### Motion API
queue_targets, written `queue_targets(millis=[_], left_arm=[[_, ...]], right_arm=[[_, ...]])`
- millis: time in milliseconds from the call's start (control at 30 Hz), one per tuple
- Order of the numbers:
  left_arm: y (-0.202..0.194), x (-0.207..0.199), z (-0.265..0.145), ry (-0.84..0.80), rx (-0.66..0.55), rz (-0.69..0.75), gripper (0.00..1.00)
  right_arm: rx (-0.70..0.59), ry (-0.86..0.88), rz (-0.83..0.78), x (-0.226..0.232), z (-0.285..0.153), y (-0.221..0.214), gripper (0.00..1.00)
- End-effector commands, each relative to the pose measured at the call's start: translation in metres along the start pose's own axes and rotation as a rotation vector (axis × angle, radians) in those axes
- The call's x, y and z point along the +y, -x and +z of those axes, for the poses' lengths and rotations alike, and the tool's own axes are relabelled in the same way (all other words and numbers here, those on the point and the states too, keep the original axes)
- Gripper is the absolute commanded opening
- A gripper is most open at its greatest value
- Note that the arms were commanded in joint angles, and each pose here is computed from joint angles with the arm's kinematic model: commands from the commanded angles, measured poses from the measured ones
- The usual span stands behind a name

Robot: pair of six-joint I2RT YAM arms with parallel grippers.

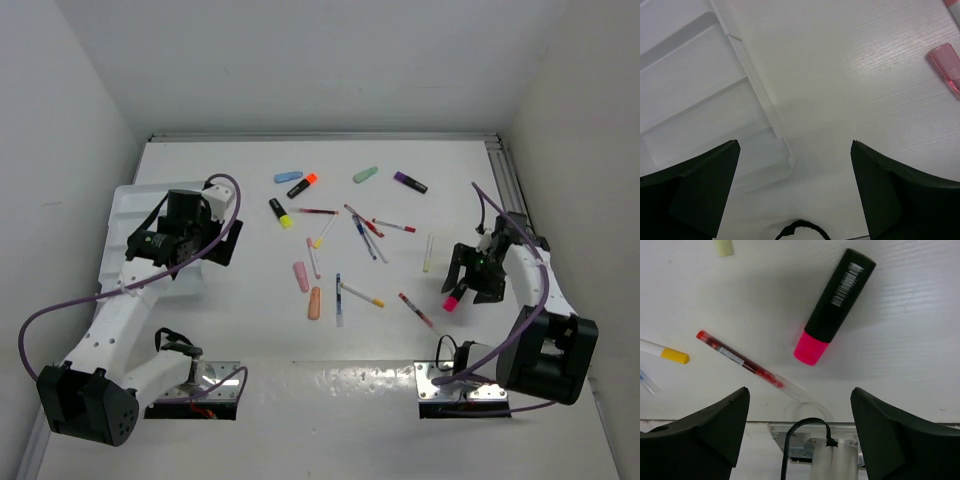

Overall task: Sort the stationery into containers
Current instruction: Grab a piece of stationery with the right arm

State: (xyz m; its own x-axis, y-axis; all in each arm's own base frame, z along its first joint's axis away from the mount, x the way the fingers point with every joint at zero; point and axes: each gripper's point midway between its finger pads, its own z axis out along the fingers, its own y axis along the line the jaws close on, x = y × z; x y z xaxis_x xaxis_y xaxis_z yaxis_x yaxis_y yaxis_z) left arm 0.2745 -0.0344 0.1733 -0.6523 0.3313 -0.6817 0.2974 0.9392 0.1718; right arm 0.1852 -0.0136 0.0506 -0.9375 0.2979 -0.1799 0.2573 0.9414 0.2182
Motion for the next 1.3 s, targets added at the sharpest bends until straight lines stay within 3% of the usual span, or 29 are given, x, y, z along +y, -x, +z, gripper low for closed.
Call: queue_targets(millis=[0, 167, 467, 667, 833, 1033, 1267], left_arm=[[0.013, 0.002, -0.001, 0.019, -0.045, 0.009, 1.00], [0.015, 0.003, 0.003, 0.016, -0.030, 0.019, 1.00], [0.016, 0.004, 0.007, 0.022, -0.029, 0.028, 1.00], [0.015, 0.004, 0.014, 0.019, -0.009, 0.036, 1.00], [0.018, 0.005, 0.017, 0.025, -0.006, 0.039, 1.00], [0.021, 0.007, 0.018, 0.016, -0.012, 0.055, 1.00], [0.044, -0.028, -0.009, -0.222, -0.190, 0.195, 1.00]], right_arm=[[0.018, -0.075, 0.067, -0.016, 0.005, 0.003, 0.80], [0.089, -0.074, 0.161, -0.023, 0.018, 0.007, 0.73], [0.103, -0.075, 0.311, -0.032, 0.047, 0.019, 0.55], [0.148, -0.075, 0.401, -0.032, 0.064, 0.017, 0.50], [0.155, -0.083, 0.453, -0.032, 0.073, 0.012, 0.35], [0.150, -0.065, 0.394, -0.033, 0.074, 0.019, 0.00], [0.100, 0.130, 0.144, 0.002, 0.051, 0.042, 0.00]])
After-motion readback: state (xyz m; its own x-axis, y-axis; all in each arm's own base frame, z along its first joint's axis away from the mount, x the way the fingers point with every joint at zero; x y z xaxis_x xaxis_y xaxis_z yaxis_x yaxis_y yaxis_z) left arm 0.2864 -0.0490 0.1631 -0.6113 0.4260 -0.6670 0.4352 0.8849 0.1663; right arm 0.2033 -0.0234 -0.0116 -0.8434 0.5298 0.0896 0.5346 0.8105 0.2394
